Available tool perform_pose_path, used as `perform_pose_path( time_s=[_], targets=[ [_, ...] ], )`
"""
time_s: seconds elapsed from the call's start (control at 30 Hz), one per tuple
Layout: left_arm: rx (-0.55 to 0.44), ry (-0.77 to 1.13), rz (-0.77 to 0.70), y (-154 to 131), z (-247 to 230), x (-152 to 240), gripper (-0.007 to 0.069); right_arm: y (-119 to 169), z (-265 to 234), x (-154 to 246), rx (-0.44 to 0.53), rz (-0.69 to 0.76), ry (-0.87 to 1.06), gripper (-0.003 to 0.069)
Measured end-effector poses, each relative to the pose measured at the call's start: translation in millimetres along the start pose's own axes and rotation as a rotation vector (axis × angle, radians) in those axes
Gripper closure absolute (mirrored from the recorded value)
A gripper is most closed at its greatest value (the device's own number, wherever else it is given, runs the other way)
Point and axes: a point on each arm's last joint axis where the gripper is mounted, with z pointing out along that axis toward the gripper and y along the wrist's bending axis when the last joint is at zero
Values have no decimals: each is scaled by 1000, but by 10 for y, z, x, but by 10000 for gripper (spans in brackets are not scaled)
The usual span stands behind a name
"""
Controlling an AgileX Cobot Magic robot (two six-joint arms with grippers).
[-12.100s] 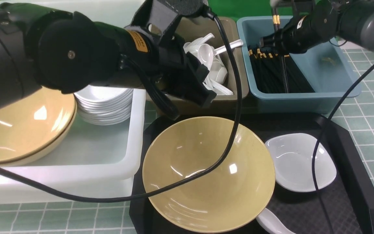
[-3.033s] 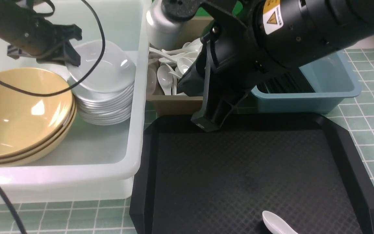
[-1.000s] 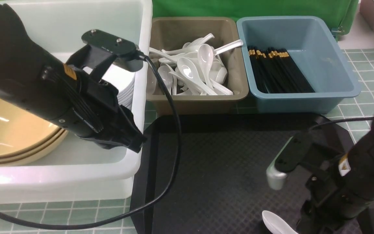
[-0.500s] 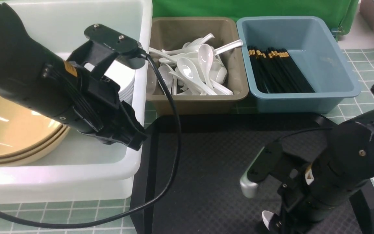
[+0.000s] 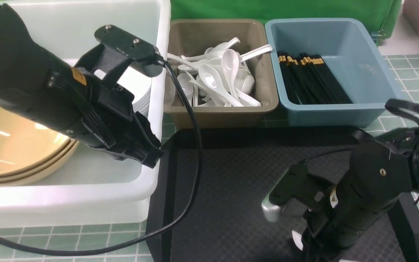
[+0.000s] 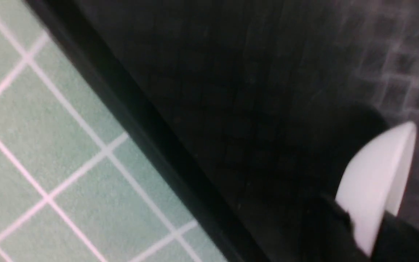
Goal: On blue table put chopsticks spoon bowls plates into blue grey white boxes.
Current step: 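Reach down and grasp the white spoon resting in the bowl with the right gripper, then place the white spoon into the bin of spoons with the right gripper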
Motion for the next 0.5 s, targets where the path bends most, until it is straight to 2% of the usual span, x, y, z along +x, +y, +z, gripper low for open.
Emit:
perform_pose_path(
  time_s=[0.1, 0.2, 0.3, 0.4, 0.43, 0.5],
  targets=[
    [-22, -4, -24, 83, -13, 14, 624, -16, -94, -99, 10, -14, -21, 555],
    [-70, -7, -96, 295, -61, 72, 624, -48, -343, -352, 35, -36, -107, 555],
    [-107, -13, -150, 445, -121, 133, 624, -81, -639, -622, 74, -58, -225, 555],
    [-144, -55, -225, 581, -256, 205, 624, -145, -1070, -1047, 149, -90, -434, 555],
    [-144, -55, -225, 581, -256, 205, 624, -149, -1059, -1054, 150, -89, -434, 555],
    [-149, -96, -246, 578, -347, 210, 624, -208, -1314, -1389, 198, -104, -577, 555]
  ],
)
